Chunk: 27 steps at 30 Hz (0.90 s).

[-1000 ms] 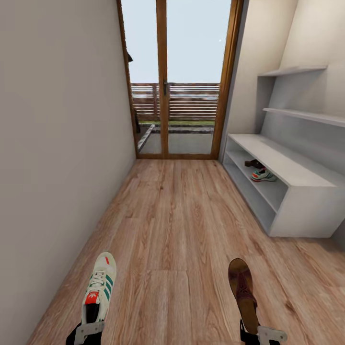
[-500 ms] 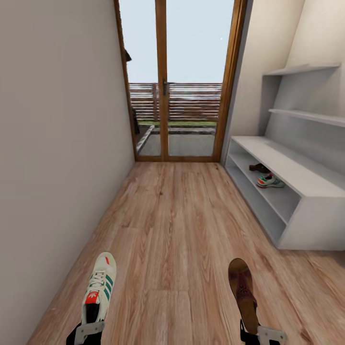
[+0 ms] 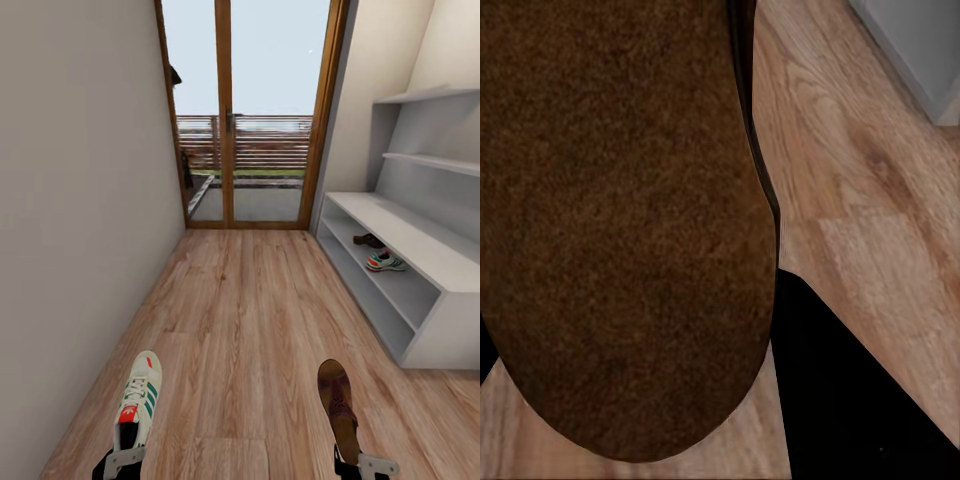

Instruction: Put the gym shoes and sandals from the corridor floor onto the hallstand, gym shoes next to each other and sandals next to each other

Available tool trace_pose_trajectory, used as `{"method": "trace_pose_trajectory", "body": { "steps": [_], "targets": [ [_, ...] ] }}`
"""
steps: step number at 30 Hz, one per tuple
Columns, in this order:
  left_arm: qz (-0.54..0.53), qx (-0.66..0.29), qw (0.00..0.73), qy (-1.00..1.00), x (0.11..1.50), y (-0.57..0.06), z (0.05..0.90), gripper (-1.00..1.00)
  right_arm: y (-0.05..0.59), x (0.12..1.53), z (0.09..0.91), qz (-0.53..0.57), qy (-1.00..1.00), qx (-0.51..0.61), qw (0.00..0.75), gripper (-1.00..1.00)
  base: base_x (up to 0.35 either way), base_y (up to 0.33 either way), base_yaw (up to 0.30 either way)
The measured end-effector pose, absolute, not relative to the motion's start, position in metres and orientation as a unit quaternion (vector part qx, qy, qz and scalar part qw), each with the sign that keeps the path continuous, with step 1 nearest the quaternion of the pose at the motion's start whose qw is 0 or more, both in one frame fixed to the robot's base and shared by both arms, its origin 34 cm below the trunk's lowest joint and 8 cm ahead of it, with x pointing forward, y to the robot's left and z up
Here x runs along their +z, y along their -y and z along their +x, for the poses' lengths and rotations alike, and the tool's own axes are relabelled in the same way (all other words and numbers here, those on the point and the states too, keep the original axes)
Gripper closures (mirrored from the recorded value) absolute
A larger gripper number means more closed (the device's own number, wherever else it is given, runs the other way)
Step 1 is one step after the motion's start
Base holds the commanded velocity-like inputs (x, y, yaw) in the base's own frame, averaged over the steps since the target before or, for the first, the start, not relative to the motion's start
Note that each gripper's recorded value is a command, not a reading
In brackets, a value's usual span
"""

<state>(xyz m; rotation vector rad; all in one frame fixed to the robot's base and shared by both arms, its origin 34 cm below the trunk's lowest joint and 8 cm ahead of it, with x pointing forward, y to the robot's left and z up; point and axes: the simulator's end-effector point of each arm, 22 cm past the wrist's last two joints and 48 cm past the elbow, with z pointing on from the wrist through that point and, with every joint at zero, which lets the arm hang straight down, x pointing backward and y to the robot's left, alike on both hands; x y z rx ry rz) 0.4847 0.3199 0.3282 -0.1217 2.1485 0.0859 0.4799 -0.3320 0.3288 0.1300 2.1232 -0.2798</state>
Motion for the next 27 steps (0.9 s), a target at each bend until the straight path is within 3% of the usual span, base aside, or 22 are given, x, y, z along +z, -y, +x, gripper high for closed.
{"method": "trace_pose_trajectory", "body": {
  "steps": [27],
  "targets": [
    [-0.050, 0.035, 0.474, -0.879, 0.3279, -0.3198, 0.4844, 1.00, 0.3321, 0.3288, 0.4798, 0.053, -0.869, -0.115, 0.478, 1.00, 0.339, 0.000, 0.000]
  ]
}}
